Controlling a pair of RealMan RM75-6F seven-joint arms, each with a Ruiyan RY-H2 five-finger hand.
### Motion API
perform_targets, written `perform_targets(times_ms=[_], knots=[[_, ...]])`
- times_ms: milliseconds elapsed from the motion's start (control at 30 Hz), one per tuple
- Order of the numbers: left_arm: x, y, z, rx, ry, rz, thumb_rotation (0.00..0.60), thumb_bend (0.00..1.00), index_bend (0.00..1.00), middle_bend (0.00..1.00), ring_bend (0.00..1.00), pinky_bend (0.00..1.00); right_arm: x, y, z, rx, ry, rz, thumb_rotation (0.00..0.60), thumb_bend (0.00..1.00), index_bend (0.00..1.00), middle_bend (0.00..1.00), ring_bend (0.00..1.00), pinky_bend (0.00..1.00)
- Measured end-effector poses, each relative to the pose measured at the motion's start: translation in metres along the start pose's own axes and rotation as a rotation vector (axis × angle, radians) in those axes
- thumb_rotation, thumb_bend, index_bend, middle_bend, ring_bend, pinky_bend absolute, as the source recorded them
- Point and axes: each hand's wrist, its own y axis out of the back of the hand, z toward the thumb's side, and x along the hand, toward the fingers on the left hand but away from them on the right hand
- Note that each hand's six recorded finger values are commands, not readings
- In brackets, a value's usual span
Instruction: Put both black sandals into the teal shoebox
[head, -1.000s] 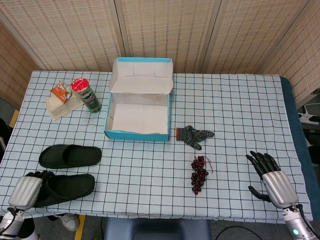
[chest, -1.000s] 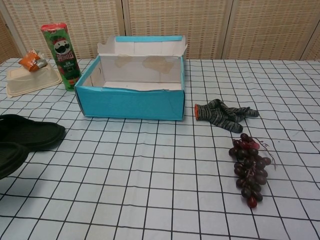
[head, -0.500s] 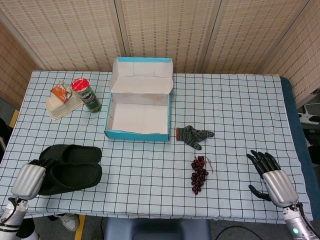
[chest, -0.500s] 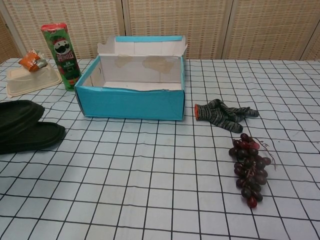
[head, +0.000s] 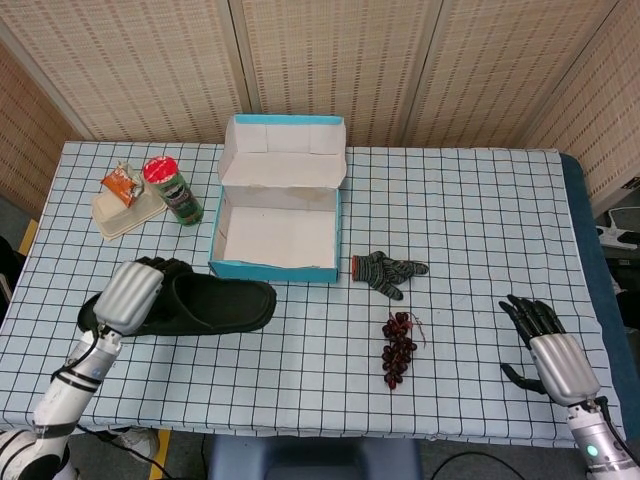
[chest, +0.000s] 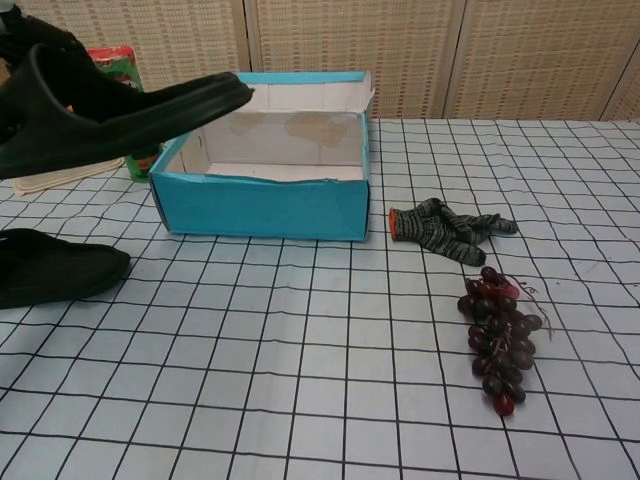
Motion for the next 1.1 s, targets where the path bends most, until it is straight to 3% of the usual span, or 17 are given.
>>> perform_targets(times_ms=[267,433,600,833,1100], knots=[[0.085,0.016,0.04,-0.04,-0.008,-0.034,0.6,0.51,0.73,0.81,0.69,0.7,-0.004,-0.001,-0.005,0.005,-0.017,0.002,0.6,0.17,0.0,0.0,0.0,0.0],[0.126,0.013,0.049,-0.034,0.005,-0.049,0.6,0.51,0.73,0.81,0.69,0.7,-0.005,-0.004,-0.007,0.013,-0.031,0.016,0.6,0.17,0.0,0.0,0.0,0.0],[0.164,0.003,0.043,-0.031,0.047,-0.067,0.6,0.51,0.73,0.81,0.69,0.7,-0.007,-0.009,-0.007,0.022,-0.041,0.031,0.6,0.17,0.0,0.0,0.0,0.0],[0.204,-0.018,0.044,-0.123,0.079,-0.122,0.6,0.51,0.73,0.81,0.69,0.7,-0.015,-0.022,-0.002,0.021,-0.034,0.068,0.6,0.17,0.0,0.0,0.0,0.0],[0.229,-0.044,0.042,-0.138,0.094,-0.165,0.6,0.51,0.73,0.81,0.69,0.7,-0.04,-0.028,0.025,0.006,0.084,0.106,0.6,0.17,0.0,0.0,0.0,0.0]])
